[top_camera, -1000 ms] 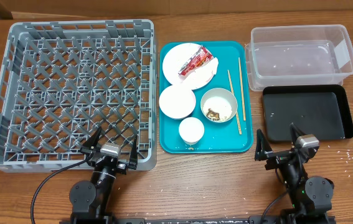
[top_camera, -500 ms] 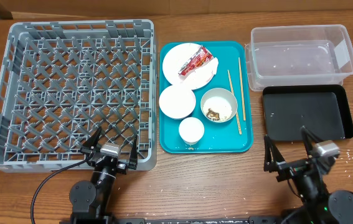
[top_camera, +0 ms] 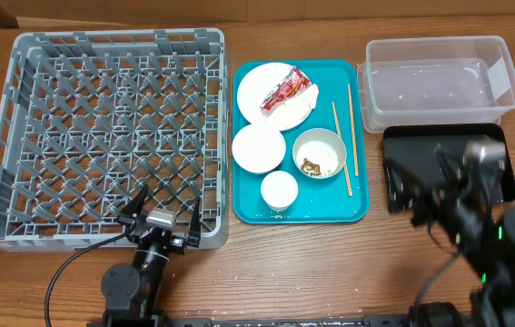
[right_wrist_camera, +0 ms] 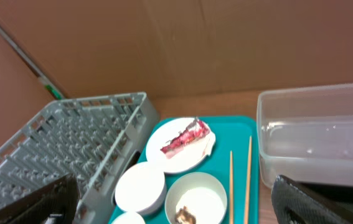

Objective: Sort waste into correct bins and load items into the dishwasher
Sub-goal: 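Reach right gripper to the red wrapper and tissue on the plate, then grasp the red wrapper and tissue with the right gripper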

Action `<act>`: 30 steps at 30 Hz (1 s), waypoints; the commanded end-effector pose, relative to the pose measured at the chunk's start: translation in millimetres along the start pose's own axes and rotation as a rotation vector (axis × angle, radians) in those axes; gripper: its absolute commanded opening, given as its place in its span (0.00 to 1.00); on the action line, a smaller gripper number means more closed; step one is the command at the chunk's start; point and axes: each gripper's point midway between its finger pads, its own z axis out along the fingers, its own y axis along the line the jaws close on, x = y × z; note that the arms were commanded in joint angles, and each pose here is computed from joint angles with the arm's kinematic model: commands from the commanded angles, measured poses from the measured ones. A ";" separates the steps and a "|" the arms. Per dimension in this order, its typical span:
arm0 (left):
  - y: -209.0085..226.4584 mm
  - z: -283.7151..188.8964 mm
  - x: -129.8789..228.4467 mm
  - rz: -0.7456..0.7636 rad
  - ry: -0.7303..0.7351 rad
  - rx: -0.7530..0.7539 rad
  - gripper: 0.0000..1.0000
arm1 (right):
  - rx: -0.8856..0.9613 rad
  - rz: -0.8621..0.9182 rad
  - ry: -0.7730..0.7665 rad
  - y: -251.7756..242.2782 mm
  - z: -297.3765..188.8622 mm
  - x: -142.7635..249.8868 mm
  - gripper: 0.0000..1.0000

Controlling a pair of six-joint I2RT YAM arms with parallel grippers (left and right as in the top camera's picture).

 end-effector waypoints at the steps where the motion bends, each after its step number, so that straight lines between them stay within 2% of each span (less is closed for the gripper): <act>1: 0.5 -0.3 0.1 0.019 -0.005 -0.002 1.00 | -0.044 0.042 0.117 9.0 28.1 -21.9 1.00; 5: 0.5 -0.3 0.1 0.019 -0.005 -0.002 1.00 | -0.076 0.112 0.338 14.5 83.2 -30.3 1.00; 9: 0.5 -0.3 0.1 0.019 -0.005 -0.002 1.00 | -0.100 0.133 0.526 28.2 144.3 -15.6 1.00; 11: 0.5 -0.3 0.1 0.019 -0.005 -0.002 1.00 | -0.150 0.127 0.566 39.5 177.9 -4.2 1.00; 15: 0.5 -0.3 0.1 0.019 -0.005 -0.002 1.00 | -0.246 0.127 0.524 55.9 229.5 5.0 1.00; 19: 0.5 -0.3 0.1 0.019 -0.005 -0.002 1.00 | -0.295 0.159 0.530 64.8 264.1 24.1 1.00; 22: 0.5 -0.3 0.1 0.019 -0.005 -0.002 1.00 | -0.191 0.131 0.524 49.4 288.4 42.1 0.95; 26: 0.5 -0.3 0.1 0.019 -0.005 -0.002 1.00 | 0.118 0.073 0.524 16.7 319.4 84.0 0.96; 30: 0.5 -0.3 0.1 0.019 -0.005 -0.002 1.00 | 0.298 0.038 0.514 1.0 335.0 115.3 0.96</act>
